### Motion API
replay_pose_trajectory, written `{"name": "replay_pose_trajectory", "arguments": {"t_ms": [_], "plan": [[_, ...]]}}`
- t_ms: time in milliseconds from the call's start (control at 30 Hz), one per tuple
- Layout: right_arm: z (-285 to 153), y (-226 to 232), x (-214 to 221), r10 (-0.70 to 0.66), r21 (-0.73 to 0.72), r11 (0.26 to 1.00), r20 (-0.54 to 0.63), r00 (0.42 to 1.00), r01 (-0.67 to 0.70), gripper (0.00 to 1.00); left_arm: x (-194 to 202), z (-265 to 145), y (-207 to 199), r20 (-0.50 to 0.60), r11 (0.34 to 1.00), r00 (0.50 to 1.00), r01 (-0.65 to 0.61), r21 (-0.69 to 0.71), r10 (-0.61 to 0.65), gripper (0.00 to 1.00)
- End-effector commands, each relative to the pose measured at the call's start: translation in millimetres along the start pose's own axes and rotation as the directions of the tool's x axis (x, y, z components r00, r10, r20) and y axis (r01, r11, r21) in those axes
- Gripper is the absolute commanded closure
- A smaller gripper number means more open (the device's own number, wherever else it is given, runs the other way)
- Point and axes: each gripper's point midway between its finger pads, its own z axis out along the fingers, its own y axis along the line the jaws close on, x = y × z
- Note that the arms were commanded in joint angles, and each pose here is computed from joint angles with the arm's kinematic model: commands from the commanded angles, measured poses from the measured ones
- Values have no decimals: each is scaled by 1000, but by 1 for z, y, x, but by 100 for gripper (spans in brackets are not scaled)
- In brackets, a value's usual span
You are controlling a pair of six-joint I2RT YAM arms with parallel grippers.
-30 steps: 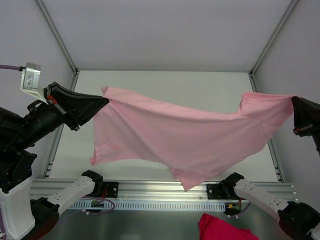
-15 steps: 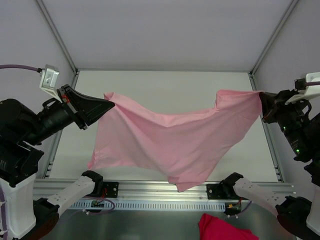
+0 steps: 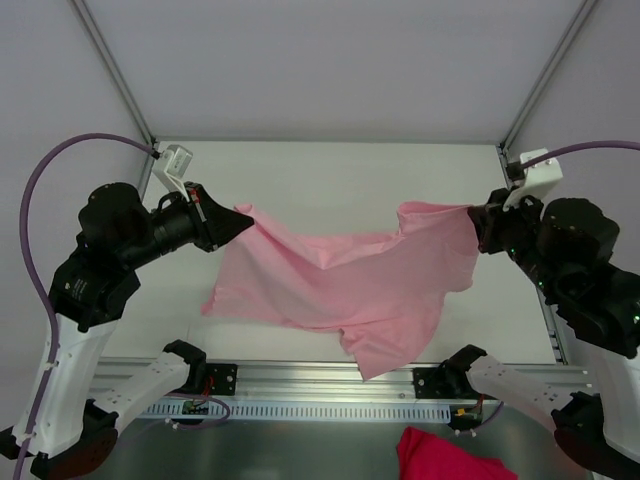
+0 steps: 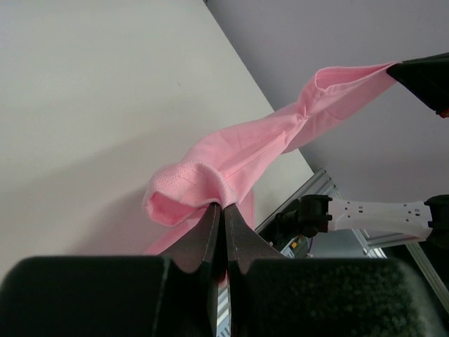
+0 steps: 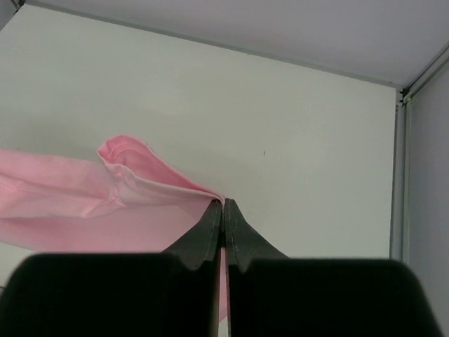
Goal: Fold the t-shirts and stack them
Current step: Flatten out the tshirt
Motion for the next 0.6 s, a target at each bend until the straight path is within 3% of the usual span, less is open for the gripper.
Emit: {"name": "replay_pose_trajectory", "arguments": {"t_ms": [0,300,567], "plan": [[18,15,20,21,-42,999,-46,999,-23,99,-5,4,9,37,999,999,-29,-31,30,100],[101,19,93,-62,68,995,-130,990,71,99,45,57,94,-29,969,998,39,-243,-47,100],[177,29,102,-83,160,982,-98,992,98,99,71,90,148,-49,919,994,73,-387,-99,100]]}}
